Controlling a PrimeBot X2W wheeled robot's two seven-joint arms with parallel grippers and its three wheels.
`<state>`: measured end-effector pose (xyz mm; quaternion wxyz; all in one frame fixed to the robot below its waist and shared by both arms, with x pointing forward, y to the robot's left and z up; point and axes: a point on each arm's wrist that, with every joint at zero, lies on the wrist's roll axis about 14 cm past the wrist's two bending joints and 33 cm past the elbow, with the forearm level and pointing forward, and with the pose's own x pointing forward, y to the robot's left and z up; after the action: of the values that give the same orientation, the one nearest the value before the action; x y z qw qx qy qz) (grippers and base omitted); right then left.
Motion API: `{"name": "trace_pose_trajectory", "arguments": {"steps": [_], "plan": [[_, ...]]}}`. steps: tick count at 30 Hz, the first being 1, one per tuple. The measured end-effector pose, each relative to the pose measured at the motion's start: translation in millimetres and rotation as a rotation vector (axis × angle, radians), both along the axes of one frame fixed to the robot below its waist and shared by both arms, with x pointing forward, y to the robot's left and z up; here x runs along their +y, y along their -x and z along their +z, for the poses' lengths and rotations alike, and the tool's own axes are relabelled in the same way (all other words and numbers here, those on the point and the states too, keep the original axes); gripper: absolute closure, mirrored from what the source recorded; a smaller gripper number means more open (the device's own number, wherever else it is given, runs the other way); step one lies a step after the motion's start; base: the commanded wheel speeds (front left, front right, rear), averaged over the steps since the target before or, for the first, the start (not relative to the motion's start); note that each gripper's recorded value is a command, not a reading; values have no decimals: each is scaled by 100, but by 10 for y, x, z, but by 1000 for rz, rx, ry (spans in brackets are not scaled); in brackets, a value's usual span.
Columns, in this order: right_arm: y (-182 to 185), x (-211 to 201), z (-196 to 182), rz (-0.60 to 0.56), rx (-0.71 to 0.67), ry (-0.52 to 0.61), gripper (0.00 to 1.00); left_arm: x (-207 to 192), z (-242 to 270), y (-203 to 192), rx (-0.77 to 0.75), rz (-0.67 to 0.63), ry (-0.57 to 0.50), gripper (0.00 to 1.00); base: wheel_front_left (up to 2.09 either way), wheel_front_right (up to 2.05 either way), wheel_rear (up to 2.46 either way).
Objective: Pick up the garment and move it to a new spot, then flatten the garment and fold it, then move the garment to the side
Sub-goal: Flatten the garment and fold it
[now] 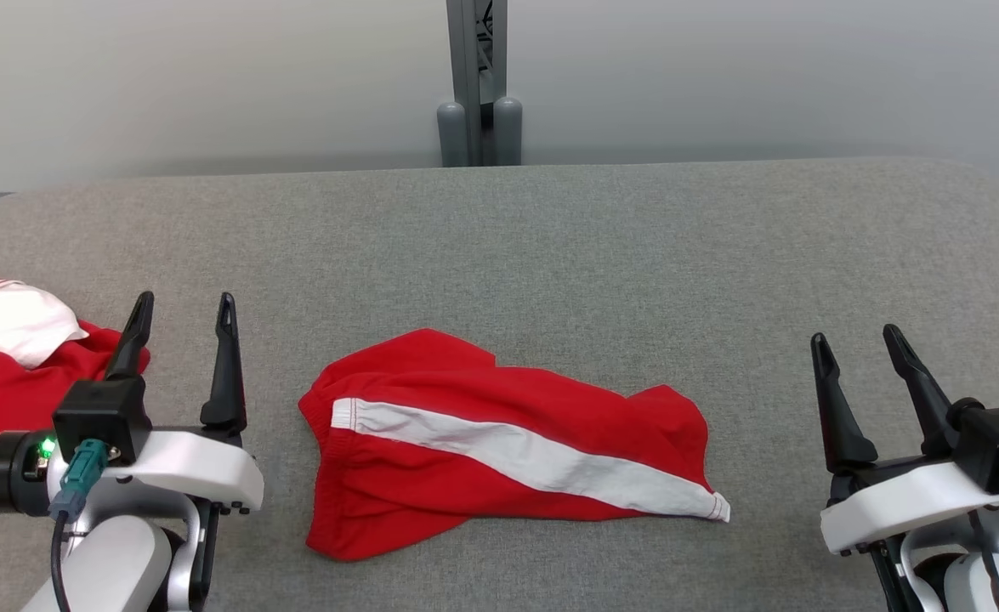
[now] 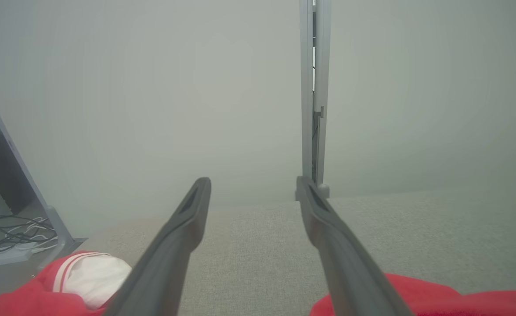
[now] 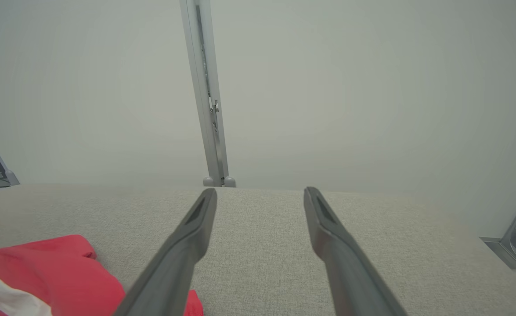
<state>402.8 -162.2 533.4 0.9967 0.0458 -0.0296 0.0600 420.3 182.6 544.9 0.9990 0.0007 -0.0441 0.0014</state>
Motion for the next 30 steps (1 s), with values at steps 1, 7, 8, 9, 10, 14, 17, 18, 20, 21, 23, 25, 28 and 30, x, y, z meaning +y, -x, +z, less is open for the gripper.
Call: {"name": "trace_pose_trajectory", "arguments": {"steps": [1, 7, 8, 9, 10, 14, 17, 18, 20, 21, 23, 25, 28, 30], "plan": [[18, -4, -10, -1, 4, 0, 0, -3, -18, 5, 9, -1, 0, 0, 0, 0, 0], [105, -79, -51, -22, 20, 0, 0, -23, -232, 127, 81, -4, 3, 0, 0, 0, 0], [112, -86, -52, -25, 21, -3, 0, -24, -246, 139, 86, -5, 7, 0, 0, 0, 0], [130, -97, -55, -28, 22, -6, 0, -27, -255, 157, 89, -6, 7, 0, 0, 0, 0], [156, -104, -67, -30, 27, -10, 0, -24, -275, 185, 97, -5, 9, 0, 0, 0, 0], [232, -129, -86, -37, 34, -23, 0, -15, -341, 274, 120, -6, 4, 0, 0, 0, 0], [271, -139, -84, -40, 33, -29, 0, -10, -366, 326, 132, -6, 7, 0, 0, 0, 0], [279, -139, -85, -40, 34, -30, 0, -15, -367, 335, 133, -7, 8, 0, 0, 0, 0], [279, -135, -73, -39, 30, -32, 0, -24, -369, 355, 135, -10, 10, 0, 0, 0, 0], [278, -133, -70, -38, 30, -33, 0, -30, -378, 364, 139, -11, 10, 0, 0, 0, 0], [277, -119, -70, -34, 31, -36, 0, -33, -400, 377, 150, -15, 4, 0, 0, 0, 0], [275, -108, -79, -30, 36, -38, 0, -30, -409, 379, 153, -14, 3, 0, 0, 0, 0], [274, -106, -81, -30, 37, -38, 0, -32, -441, 383, 166, -16, 0, 0, 0, 0, 0], [270, -107, -87, -30, 39, -38, 0, -39, -461, 384, 172, -18, -1, 0, 0, 0, 0]]}}
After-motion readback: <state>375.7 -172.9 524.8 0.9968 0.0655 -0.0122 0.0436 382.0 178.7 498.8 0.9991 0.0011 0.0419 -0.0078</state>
